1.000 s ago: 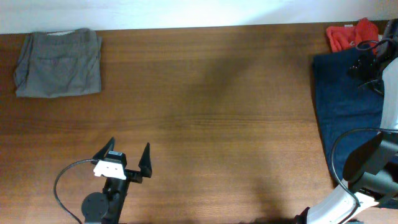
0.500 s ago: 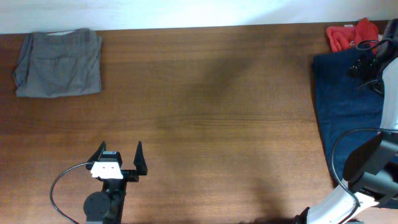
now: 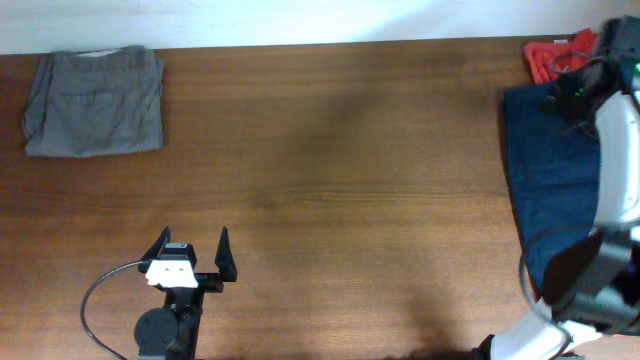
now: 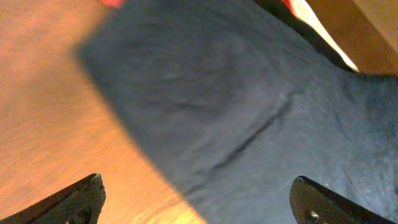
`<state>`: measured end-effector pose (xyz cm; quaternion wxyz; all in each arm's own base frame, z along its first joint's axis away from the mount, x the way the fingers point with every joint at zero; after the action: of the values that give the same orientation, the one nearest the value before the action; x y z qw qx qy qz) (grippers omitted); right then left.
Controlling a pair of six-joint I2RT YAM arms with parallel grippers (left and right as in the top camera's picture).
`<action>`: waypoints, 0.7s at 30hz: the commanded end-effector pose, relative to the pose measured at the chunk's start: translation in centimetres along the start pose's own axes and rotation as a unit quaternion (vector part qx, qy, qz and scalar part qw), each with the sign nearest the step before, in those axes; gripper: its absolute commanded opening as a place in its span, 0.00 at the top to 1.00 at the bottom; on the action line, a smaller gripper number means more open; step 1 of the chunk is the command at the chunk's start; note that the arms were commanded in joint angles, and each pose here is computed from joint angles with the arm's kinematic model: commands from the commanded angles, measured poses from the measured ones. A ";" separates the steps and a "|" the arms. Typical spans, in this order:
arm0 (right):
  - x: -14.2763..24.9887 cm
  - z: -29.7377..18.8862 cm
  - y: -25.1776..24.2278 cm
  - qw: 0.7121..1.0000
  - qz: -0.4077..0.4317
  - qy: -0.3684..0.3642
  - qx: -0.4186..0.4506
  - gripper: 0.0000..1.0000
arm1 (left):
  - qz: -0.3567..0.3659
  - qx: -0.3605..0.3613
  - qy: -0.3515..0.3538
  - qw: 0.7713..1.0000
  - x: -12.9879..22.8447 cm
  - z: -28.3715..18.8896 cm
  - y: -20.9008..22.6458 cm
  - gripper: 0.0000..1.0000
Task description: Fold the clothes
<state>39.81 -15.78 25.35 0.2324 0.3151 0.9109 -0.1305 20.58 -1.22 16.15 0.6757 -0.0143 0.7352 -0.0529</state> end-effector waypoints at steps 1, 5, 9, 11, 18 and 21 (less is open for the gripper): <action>0.1 -10.5 2.7 0.992 -0.021 -0.107 -0.070 0.02 | 0.006 -0.003 -0.001 1.000 0.2 0.0 0.1 0.01; 4.7 -22.2 7.0 0.956 -0.092 -0.198 -0.198 0.02 | 0.006 -0.003 -0.001 1.000 0.2 0.0 0.1 0.01; 9.0 -30.8 6.1 0.907 -0.125 -0.259 -0.306 0.02 | 0.006 -0.003 -0.001 1.000 0.2 0.0 0.1 0.01; 9.3 -32.6 3.5 0.898 -0.106 -0.285 -0.319 0.02 | 0.006 -0.003 -0.001 1.000 0.2 0.0 0.1 0.01; 14.6 -29.1 -3.0 0.902 -0.073 -0.304 -0.299 0.02 | 0.006 -0.003 -0.001 1.000 0.2 0.0 0.1 0.01; 17.6 -25.0 -3.0 0.883 -0.052 -0.332 -0.328 0.02 | 0.006 -0.003 -0.001 1.000 0.2 0.0 0.1 0.01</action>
<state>17.60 0.62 42.29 0.6051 0.1089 0.7865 0.0581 20.56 -1.16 16.17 0.6769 -0.0157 0.7341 -0.0515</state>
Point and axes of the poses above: each gripper's point midway between its finger pads, its own z axis out along the fingers, its own y axis along the line the jaws close on, x = y × z, the point moved 4 cm from there along -z, back along the fingers, and after that the axes turned 2 degrees about -z, right-handed, at the moved point
